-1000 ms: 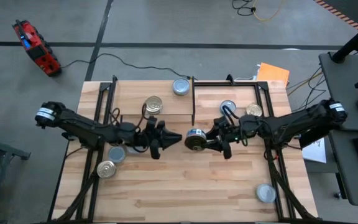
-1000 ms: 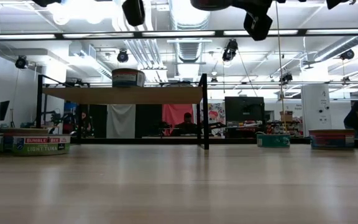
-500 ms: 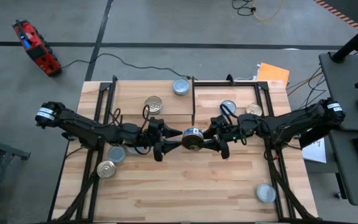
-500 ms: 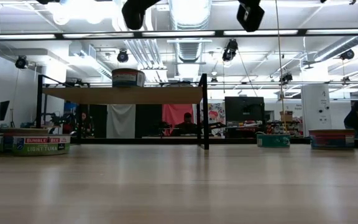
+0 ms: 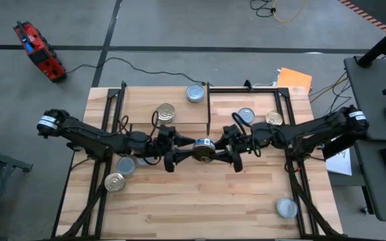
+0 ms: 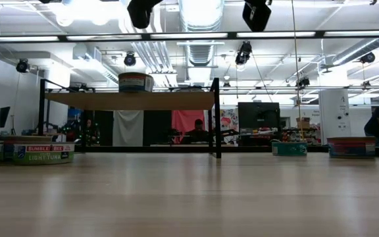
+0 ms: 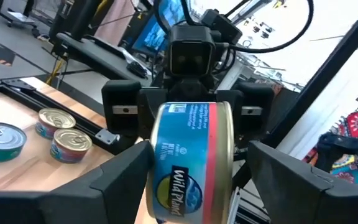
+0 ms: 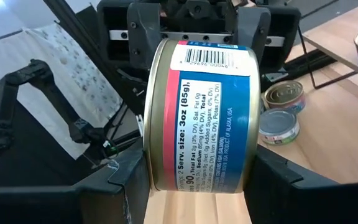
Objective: Stack canned seafood by type on shelf
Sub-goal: Stack the blue and pink tuna can on top of the blue and pink tuna can on the shelf
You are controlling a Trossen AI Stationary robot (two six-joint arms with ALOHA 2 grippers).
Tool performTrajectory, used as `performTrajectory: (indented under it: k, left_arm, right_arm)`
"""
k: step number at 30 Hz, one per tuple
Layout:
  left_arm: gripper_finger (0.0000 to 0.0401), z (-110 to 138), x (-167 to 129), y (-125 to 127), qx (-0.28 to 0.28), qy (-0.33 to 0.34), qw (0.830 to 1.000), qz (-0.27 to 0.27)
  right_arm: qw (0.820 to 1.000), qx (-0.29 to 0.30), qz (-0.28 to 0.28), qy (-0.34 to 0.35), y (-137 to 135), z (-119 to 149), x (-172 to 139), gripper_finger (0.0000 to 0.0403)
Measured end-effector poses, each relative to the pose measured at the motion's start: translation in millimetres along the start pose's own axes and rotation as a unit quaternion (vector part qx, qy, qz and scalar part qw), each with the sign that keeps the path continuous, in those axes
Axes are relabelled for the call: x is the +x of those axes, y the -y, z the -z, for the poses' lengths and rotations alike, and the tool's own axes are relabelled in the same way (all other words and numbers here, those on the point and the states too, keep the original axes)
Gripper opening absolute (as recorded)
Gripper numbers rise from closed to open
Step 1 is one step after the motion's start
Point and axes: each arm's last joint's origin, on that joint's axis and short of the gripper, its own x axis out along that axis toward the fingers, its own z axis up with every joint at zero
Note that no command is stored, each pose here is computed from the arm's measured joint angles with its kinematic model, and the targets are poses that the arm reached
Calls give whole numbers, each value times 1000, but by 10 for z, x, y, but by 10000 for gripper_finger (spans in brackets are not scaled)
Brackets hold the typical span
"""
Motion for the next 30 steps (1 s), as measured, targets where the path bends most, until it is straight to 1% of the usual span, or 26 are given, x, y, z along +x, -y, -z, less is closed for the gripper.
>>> performTrajectory:
  k: [2, 4, 6, 11, 14, 18, 21, 22, 24, 26, 30]
  left_arm:
    - [258, 5, 8, 2, -2, -4, 1000, 7]
    - [258, 44, 10, -20, 3, -15, 1000, -2]
    - [258, 32, 9, -15, 1, -10, 1000, 0]
    - [258, 28, 7, -13, 5, -10, 1000, 0]
    - [251, 27, 6, -6, 11, -9, 1000, 3]
    - [219, 27, 6, -9, 11, -9, 1000, 2]
    - [170, 28, 6, -6, 2, -11, 1000, 6]
    - [159, 29, 5, -2, 0, -12, 1000, 8]
    - [161, 29, 5, -2, -7, -12, 1000, 8]
    - [161, 27, 6, -7, -19, -8, 1000, 1]
    - [161, 16, 5, -24, -43, 12, 999, -29]
  right_arm:
    - [1000, -6, -1, 12, -5, -50, 28, 188]
    - [1000, -8, 5, 12, 15, -63, 47, 188]
    - [1000, -5, 9, 20, 21, -119, 63, 188]
    - [1000, -12, 8, 14, 16, -176, 135, 188]
    - [1000, -12, 4, 9, 12, -182, 183, 188]
    - [1000, -10, 5, 2, 20, -174, 223, 188]
    - [1000, -8, 0, -3, 15, -172, 224, 188]
    - [1000, -4, -3, -3, 12, -174, 223, 188]
    - [1000, 3, -2, -4, 12, -171, 223, 190]
    - [1000, 3, 9, -1, 21, -172, 222, 218]
    - [999, 12, 33, -12, 55, -144, 214, 295]
